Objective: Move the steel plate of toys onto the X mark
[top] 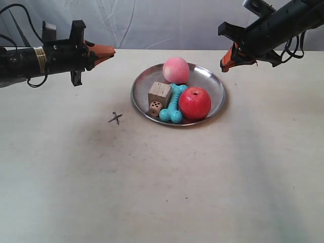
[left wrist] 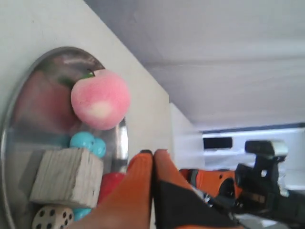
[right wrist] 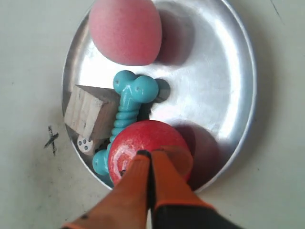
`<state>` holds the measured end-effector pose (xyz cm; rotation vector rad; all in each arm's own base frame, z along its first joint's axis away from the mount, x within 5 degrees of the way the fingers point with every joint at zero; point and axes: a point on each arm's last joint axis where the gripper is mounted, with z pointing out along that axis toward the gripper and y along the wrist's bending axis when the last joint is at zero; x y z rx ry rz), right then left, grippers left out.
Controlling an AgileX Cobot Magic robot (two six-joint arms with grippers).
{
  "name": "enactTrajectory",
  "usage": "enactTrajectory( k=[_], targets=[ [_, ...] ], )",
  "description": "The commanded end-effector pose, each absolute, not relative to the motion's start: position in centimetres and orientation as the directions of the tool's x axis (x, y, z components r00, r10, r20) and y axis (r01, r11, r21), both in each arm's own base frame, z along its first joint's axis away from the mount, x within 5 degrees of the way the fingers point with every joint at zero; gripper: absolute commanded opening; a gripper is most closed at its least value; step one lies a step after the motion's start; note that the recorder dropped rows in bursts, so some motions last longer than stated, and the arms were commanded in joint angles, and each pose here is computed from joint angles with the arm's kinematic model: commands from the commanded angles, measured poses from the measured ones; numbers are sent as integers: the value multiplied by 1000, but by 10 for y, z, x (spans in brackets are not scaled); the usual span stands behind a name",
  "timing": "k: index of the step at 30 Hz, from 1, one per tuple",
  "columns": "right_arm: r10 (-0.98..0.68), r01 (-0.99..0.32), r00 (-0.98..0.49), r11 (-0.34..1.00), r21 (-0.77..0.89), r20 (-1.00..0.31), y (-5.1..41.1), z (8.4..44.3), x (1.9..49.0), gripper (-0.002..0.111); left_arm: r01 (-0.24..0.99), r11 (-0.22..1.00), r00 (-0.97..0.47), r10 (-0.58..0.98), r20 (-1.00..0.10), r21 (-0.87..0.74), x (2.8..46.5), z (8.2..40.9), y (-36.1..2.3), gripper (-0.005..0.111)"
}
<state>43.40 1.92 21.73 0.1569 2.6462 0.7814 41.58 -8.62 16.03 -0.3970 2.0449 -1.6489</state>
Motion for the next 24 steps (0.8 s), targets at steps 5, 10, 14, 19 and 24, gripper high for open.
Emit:
enactTrajectory(
  k=[5,10,14,19,24],
  targets=[
    [176,-32,-919,859,512,-354,16,220,435,0,170,172,-808,-539,-237,-970,420,166,-87,0],
    [196,-26,-906,860,510,-376,15,221,438,0,189,181,-829,-497,-255,-965,418,163,-89,0],
    [193,-26,-894,879,476,-405,11,219,440,0,331,398,-873,-215,-437,-856,417,162,-98,0],
    [169,-22,-905,897,441,-390,8,203,443,0,352,560,-882,-69,-466,-750,422,160,-119,0],
    [146,-7,-935,904,428,-323,7,175,446,0,332,665,-843,-109,-527,-669,428,163,-127,0]
  ],
)
